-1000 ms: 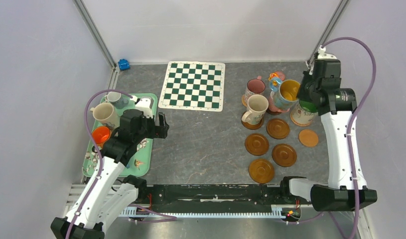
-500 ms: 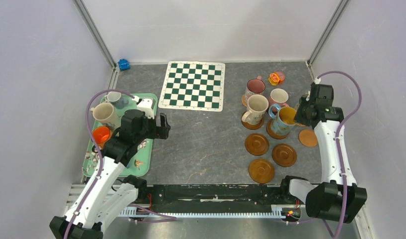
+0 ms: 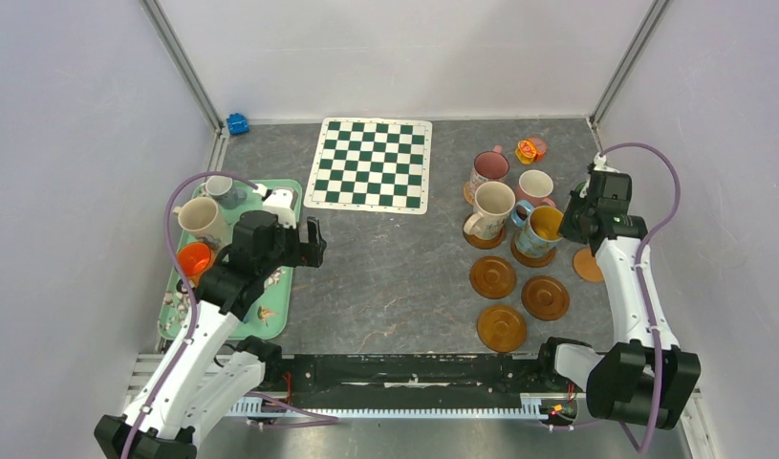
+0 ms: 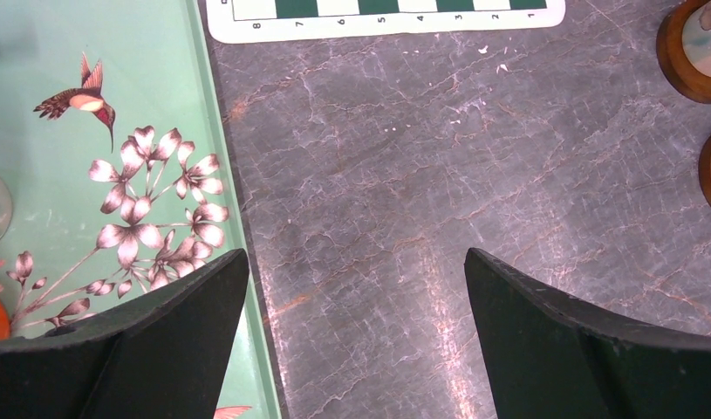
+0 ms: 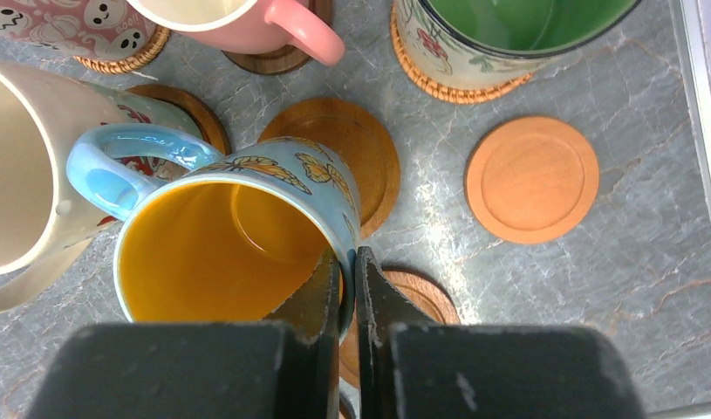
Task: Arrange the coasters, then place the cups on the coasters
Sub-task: Place the cup on the coaster.
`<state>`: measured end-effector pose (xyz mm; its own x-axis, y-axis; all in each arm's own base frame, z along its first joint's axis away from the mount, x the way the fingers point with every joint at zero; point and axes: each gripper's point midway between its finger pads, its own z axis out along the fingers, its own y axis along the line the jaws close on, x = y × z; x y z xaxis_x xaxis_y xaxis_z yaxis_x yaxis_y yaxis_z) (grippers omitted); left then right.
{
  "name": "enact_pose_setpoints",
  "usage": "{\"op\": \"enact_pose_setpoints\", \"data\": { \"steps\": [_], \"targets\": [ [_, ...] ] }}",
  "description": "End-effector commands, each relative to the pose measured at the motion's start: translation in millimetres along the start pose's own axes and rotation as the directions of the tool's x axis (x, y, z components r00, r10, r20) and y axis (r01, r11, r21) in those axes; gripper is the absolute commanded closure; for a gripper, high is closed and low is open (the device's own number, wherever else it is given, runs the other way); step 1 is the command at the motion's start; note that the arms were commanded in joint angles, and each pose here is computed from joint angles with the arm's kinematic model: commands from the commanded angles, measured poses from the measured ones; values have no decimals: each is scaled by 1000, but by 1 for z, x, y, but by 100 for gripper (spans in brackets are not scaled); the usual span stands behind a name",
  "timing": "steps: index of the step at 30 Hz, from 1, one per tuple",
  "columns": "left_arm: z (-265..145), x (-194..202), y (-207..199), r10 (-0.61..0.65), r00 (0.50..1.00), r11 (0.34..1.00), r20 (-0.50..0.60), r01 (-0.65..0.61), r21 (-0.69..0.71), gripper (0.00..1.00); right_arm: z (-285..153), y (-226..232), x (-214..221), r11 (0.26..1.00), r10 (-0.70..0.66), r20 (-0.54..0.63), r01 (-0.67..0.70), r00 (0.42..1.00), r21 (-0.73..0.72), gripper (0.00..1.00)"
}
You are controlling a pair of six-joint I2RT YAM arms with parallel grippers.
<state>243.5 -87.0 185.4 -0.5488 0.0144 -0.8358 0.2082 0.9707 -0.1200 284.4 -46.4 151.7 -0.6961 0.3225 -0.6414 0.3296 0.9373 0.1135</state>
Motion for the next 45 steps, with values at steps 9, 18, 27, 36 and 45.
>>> {"op": "enact_pose_setpoints", "data": {
  "steps": [9, 18, 27, 36, 45],
  "targets": [
    [-1, -9, 0, -25, 999, 1000, 32, 25, -13, 0, 17, 7, -34, 997, -59, 125, 64, 990, -37, 100],
    [-1, -9, 2, -23, 999, 999, 31, 24, -25, 0, 34, 3, -27, 995, -94, 76, 95, 993, -18, 100],
    [0, -9, 1, -25, 999, 999, 26, 26, -23, 0, 46, -5, -20, 994, -108, 44, 108, 993, 21, 95],
    [-1, -10, 4, -27, 999, 999, 33, 28, -36, 0, 44, -10, -28, 992, -115, 37, 112, 993, 58, 90],
    [1, -9, 5, -25, 999, 999, 23, 26, -42, 0, 33, 0, -46, 997, -81, 71, 79, 994, 26, 62]
  ]
}}
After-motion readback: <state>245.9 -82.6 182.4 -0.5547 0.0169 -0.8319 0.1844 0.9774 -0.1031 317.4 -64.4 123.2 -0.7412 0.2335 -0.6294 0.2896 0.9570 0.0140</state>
